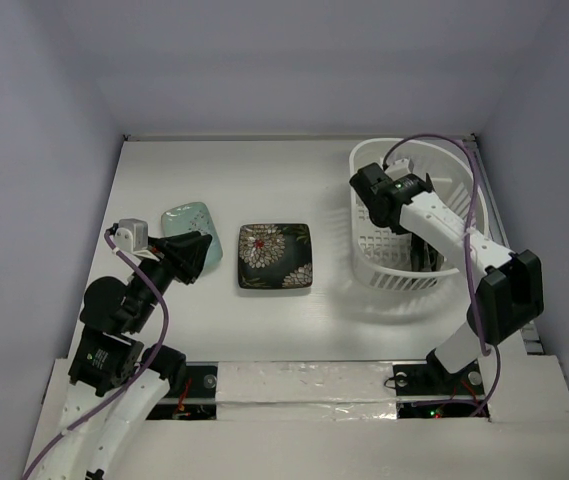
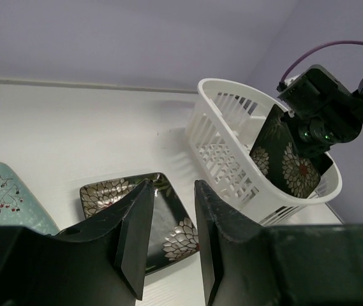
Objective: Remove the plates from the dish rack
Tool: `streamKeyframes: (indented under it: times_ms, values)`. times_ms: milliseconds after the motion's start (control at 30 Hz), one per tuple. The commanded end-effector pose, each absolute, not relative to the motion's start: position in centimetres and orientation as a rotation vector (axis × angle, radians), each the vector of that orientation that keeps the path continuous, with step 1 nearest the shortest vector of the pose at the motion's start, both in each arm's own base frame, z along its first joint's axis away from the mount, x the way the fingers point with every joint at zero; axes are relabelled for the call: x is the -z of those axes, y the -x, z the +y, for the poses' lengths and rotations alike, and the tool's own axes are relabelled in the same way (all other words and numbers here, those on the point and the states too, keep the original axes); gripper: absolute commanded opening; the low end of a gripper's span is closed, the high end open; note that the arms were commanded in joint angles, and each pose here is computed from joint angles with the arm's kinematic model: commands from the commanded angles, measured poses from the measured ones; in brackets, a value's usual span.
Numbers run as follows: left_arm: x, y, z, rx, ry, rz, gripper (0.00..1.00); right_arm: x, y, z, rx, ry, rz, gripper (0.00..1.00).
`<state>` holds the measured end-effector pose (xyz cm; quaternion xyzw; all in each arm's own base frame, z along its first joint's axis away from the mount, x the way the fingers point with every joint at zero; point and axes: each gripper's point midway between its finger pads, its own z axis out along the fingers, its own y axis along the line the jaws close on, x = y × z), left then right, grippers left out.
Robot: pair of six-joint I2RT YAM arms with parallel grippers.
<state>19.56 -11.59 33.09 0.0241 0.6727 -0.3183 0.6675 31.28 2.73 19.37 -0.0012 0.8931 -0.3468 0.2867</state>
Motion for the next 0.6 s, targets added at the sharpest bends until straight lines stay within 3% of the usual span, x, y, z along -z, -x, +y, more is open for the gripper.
streamKeyframes:
  times_ms: [0,367,567]
  values:
    - [-35.1,-19.1,-11.5,0.727,-0.067,1.45,0.29,-23.8,-31.9,2.2,1.007,-0.011,2.238,0.0]
    - [-34.9,-19.2,-11.6,0.728,-0.067,1.458,0.29,-27.4,-32.2,3.7,1.096,0.032,2.106,0.0]
    - [-34.6,-19.3,-11.7,0.726,-0.069,1.467,0.3,-33.9,-31.3,5.6,0.909,-0.083,1.971,0.0]
